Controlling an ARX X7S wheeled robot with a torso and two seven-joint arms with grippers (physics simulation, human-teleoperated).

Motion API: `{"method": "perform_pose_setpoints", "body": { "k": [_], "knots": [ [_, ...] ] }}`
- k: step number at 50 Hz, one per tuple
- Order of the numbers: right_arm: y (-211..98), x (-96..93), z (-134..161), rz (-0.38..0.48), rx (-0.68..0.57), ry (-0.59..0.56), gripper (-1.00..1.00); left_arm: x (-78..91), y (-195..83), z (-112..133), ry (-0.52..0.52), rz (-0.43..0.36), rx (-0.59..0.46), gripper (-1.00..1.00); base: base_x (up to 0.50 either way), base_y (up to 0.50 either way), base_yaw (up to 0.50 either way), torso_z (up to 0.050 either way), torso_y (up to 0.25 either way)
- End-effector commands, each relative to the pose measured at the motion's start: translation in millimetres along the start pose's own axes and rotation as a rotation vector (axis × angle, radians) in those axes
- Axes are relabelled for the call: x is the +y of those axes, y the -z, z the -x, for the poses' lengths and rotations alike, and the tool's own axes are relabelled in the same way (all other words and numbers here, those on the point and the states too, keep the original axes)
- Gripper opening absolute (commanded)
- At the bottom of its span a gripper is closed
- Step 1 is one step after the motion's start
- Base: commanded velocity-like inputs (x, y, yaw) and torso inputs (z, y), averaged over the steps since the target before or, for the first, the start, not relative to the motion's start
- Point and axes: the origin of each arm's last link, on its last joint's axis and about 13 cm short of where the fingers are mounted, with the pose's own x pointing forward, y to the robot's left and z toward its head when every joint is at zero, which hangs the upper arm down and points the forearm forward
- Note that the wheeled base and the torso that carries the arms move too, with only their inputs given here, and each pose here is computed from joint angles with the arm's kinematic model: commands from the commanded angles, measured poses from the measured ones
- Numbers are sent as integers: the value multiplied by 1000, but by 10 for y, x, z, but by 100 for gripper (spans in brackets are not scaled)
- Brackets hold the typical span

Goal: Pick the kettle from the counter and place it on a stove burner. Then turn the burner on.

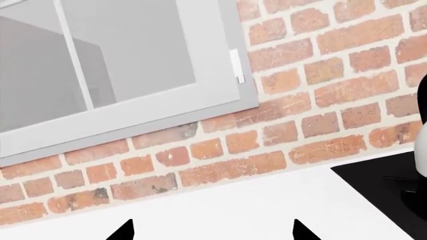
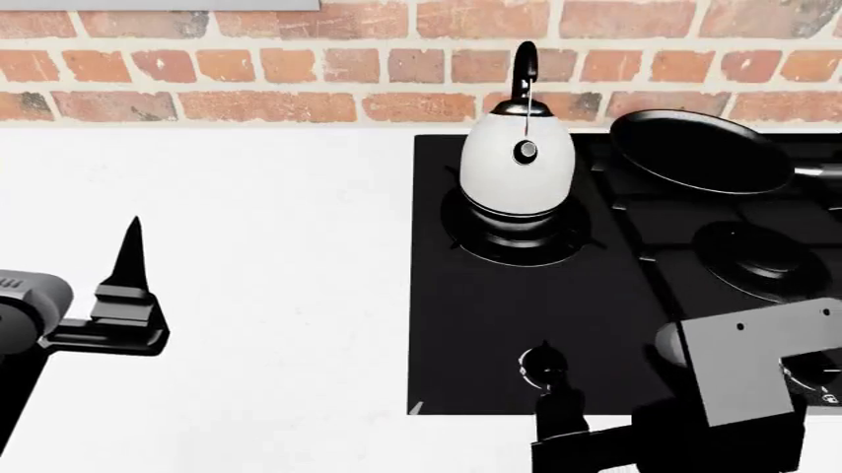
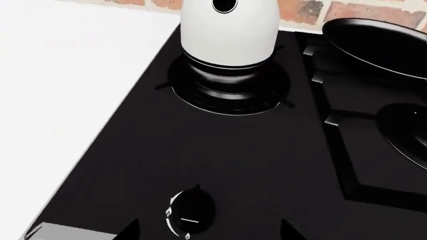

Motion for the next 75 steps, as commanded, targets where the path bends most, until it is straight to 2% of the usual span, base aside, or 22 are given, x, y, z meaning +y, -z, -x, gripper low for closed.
{"method": "perform_pose_setpoints", "body": {
  "k": [1,10,14,28,41,60,61,67,75],
  "knots": [
    [95,13,-170,-33,-10,-7,100,14,-10,-5,-4,0,-6,100,0,0,0,0,0],
    [119,40,-275,-13,11,4,100,27,7,4,-12,4,-1,100,0,0,0,0,0],
    [205,69,-349,38,54,24,100,20,9,-4,-7,6,-2,100,0,0,0,0,0],
    [174,151,-488,48,37,-33,100,20,36,-14,-5,7,4,100,0,0,0,0,0],
    [257,167,-593,29,75,-43,100,30,73,-3,-12,11,14,100,0,0,0,0,0],
    [299,127,-606,-14,63,-24,100,33,102,-7,-17,18,19,100,0,0,0,0,0],
    [304,134,-591,-4,62,-31,-100,32,104,-9,-17,18,20,100,0,0,0,0,0],
    [299,137,-578,36,32,-19,-100,29,111,-3,-14,19,21,100,0,0,0,0,0],
    [282,125,-571,38,15,-8,-100,21,118,-4,-13,21,22,100,0,0,0,0,0]
  ]
}}
